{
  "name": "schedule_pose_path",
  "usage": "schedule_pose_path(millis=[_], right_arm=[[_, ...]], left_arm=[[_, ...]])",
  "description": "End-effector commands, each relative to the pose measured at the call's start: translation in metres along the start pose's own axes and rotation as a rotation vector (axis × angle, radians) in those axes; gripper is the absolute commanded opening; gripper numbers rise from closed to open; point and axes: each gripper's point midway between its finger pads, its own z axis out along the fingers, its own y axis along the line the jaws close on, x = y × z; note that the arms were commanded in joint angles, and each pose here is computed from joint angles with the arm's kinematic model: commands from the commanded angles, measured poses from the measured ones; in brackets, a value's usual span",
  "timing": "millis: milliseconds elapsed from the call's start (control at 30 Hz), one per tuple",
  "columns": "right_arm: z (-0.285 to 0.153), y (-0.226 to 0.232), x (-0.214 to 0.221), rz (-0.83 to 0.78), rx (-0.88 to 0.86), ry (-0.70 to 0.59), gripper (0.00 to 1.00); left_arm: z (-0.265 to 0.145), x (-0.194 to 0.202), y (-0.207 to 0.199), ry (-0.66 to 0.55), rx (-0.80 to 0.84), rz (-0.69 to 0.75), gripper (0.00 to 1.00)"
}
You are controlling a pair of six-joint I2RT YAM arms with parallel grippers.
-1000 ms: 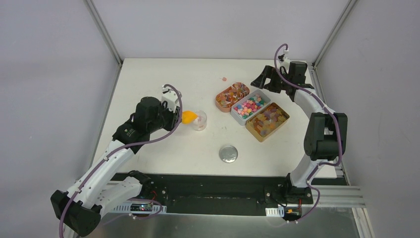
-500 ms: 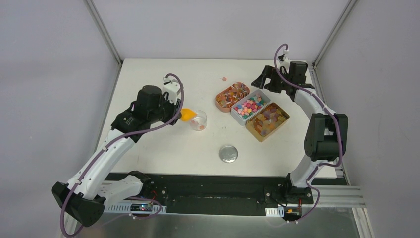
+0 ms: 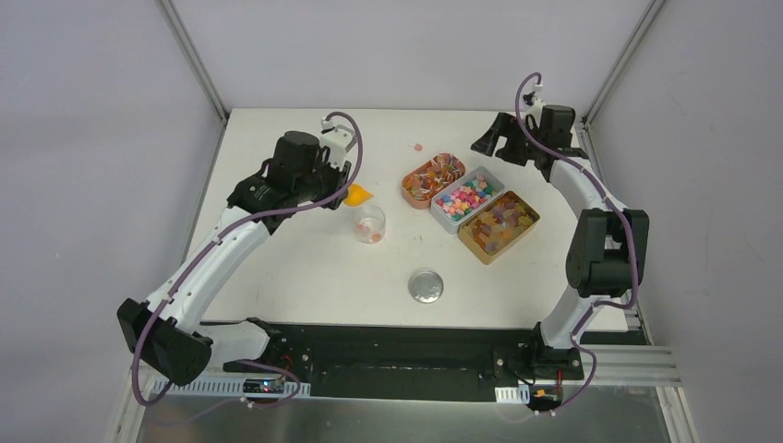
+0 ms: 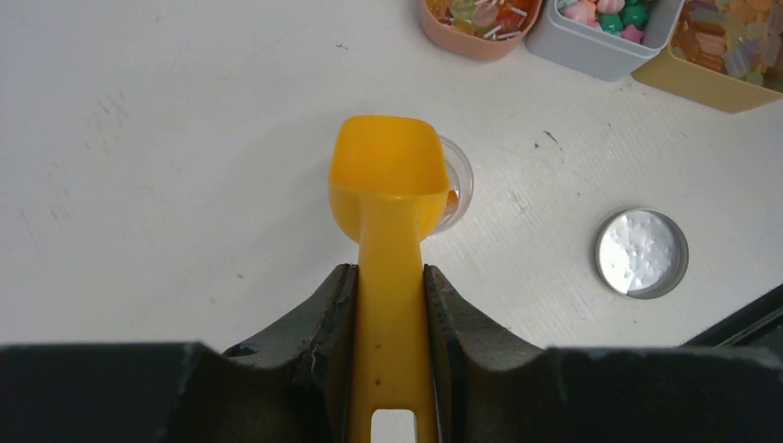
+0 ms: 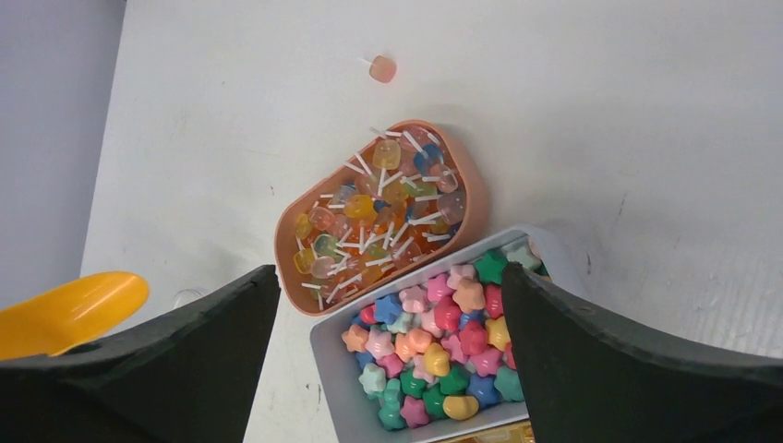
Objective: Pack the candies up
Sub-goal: Scoop the fake candies from the storage box.
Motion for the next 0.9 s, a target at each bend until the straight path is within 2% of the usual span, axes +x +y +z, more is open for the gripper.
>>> schedule_pose_path(millis=[0,167,267,367,433,600,867], right_arm=[[0.010,0.021,-0.020,0.008,-0.082,-0.017,0.90],[0.027,0.017,-0.030,0.014,-0.076,0.009,0.77],[0.037,0.016,-0.039,-0.011,-0.088,0.000,0.64],[0.057,0.000,-0.037,-0.021,-0.057,0.027,0.48],[0.069,-0.011,-0.032,-0.029,-0.039,0.068,0.43],[0.087,-0.016,-0.025,-0.073,-0.095,0.105,0.40],[0.088,-0.021,-0.017,-0.160,-0.108,0.147,0.36]], left_arm=[[0.014,-0.048,0.000,-0.113,0.022,0.068,0.00],[0.048,-0.062,-0.006,-0.120,0.087,0.165,0.00],[0.067,-0.067,-0.010,-0.116,0.124,0.214,0.00],[0.086,-0.074,-0.010,-0.128,0.139,0.258,0.00],[0.097,-0.076,-0.012,-0.127,0.165,0.273,0.00],[0.123,-0.077,-0.021,-0.106,0.235,0.293,0.00],[0.153,-0.073,-0.021,-0.071,0.255,0.297,0.00]])
